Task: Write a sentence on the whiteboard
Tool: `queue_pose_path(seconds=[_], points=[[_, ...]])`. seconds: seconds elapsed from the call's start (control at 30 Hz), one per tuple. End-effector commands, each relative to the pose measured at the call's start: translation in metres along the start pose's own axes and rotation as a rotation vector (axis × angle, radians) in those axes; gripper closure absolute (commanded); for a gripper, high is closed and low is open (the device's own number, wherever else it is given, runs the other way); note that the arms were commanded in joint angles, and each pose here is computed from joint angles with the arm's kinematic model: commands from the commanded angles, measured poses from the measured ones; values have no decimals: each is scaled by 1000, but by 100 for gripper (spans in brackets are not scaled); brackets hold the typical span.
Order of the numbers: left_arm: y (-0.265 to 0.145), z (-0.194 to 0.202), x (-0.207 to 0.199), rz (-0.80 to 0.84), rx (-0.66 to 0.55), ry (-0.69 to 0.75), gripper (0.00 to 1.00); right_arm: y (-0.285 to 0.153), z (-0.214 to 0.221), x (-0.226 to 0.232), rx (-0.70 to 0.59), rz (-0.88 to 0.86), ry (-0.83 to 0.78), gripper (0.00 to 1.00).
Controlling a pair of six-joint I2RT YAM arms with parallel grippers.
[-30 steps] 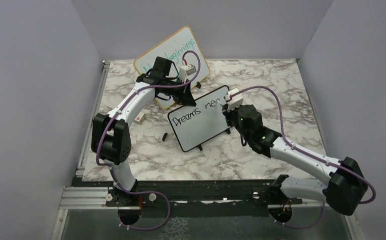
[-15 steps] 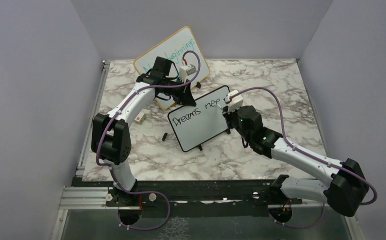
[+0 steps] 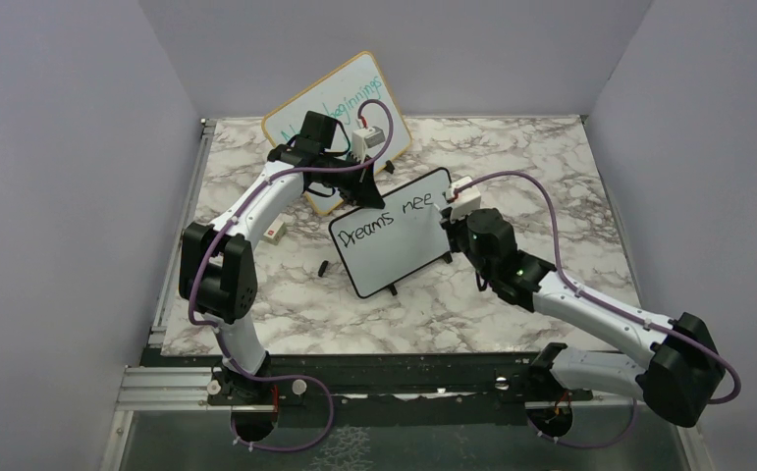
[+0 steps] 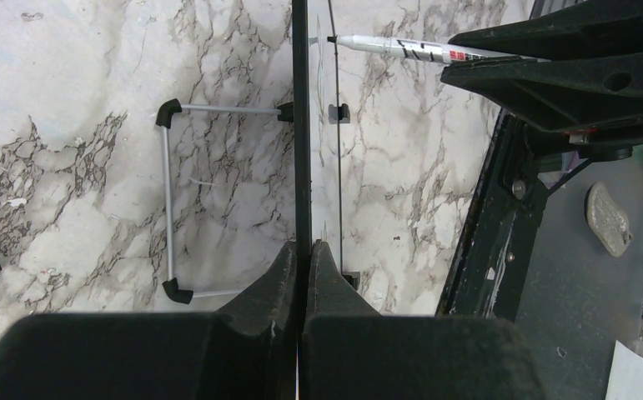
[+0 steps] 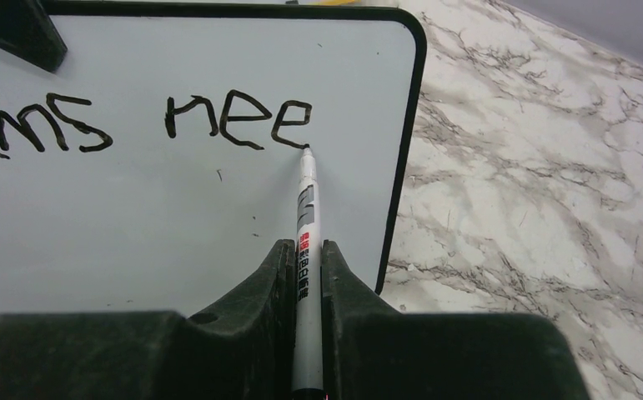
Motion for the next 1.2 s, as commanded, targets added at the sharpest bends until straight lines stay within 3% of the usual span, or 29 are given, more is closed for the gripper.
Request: queue_pose_path(seconds=[0.0,1.17], points=[[6,26,15,-50,78,-32,100,-9,-16,-5,-64,4,46,100],[6,26,14,-46,76,-30,100,10,-14,-22,-63,92,43,100]])
Point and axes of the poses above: each gripper's point midway between its finger pads, its own y axis out along the fingers, its own x axis along the line the jaws close on, z = x × y, the point moved 2 cm from there along -y, back along the fingers, and after that the axes turned 2 degrees about y, right-handed, at the moved point
